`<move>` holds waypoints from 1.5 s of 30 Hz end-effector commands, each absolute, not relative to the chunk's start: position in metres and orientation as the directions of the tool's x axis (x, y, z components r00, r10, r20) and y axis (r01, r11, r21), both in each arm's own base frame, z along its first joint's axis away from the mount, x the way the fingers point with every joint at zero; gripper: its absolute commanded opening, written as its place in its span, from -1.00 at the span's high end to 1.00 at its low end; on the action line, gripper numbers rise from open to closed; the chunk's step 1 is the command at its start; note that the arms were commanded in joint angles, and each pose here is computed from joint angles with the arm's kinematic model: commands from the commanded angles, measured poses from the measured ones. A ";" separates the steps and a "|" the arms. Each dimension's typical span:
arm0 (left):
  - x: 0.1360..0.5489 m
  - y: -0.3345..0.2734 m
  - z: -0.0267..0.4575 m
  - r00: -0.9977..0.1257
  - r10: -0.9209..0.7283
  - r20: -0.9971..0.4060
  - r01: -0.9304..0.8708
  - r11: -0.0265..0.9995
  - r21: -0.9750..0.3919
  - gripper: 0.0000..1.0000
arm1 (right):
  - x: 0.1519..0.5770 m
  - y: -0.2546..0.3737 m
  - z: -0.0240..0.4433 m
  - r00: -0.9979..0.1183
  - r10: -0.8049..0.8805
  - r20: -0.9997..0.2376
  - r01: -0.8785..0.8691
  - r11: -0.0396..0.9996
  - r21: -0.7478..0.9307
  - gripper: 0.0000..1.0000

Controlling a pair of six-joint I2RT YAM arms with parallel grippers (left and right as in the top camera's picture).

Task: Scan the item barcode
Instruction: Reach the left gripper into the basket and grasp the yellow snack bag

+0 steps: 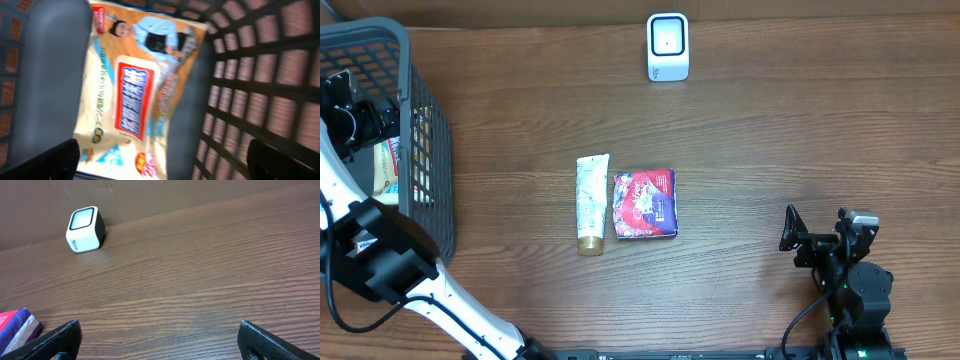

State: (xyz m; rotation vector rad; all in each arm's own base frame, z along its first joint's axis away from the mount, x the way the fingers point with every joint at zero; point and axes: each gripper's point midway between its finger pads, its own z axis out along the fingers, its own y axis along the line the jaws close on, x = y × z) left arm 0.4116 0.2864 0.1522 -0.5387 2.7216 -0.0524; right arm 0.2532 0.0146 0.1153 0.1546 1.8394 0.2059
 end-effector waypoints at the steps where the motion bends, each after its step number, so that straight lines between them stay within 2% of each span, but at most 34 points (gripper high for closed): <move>1: 0.408 0.290 0.130 -0.878 -0.368 -0.307 -0.378 0.925 -0.028 -0.99 | 0.253 0.017 0.112 -0.279 0.213 -0.936 -0.009 0.974 0.224 -1.00; 16: 0.406 0.292 0.055 -0.886 -0.360 -0.293 -0.372 0.928 -0.014 -0.99 | 0.253 0.017 0.112 -0.279 0.213 -0.936 -0.009 0.975 0.224 -1.00; 27: 0.394 0.297 0.004 -0.904 -0.383 -0.191 -0.395 0.918 0.027 -0.97 | 0.253 0.017 0.112 -0.279 0.213 -0.936 -0.009 0.974 0.224 -1.00; 28: 0.393 0.300 0.004 -0.900 -0.391 -0.191 -0.404 0.914 0.038 -0.82 | 0.253 0.017 0.112 -0.279 0.213 -0.936 -0.009 0.975 0.224 -1.00; 29: 0.393 0.301 0.004 -0.897 -0.397 -0.194 -0.412 0.910 0.043 -0.49 | 0.253 0.017 0.112 -0.279 0.213 -0.936 -0.009 0.975 0.224 -1.00; 31: 0.392 0.304 0.005 -0.892 -0.407 -0.196 -0.425 0.904 0.054 0.45 | 0.253 0.017 0.112 -0.279 0.213 -0.936 -0.009 0.974 0.225 -1.00; 32: 0.392 0.305 0.006 -0.888 -0.416 -0.194 -0.434 0.899 0.057 0.82 | 0.253 0.017 0.112 -0.279 0.213 -0.936 -0.009 0.974 0.224 -1.00; 33: 0.391 0.304 0.006 -0.886 -0.422 -0.192 -0.439 0.897 0.055 0.92 | 0.253 0.017 0.112 -0.279 0.213 -0.936 -0.009 0.974 0.224 -1.00; 40: 0.388 0.298 0.021 -0.884 -0.439 -0.159 -0.449 0.893 0.028 0.92 | 0.253 0.017 0.112 -0.279 0.213 -0.936 -0.009 0.974 0.225 -1.00; 45: 0.403 0.288 0.090 -0.871 -0.439 -0.220 -0.436 0.898 -0.064 0.91 | 0.253 0.017 0.112 -0.279 0.213 -0.936 -0.009 0.974 0.224 -1.00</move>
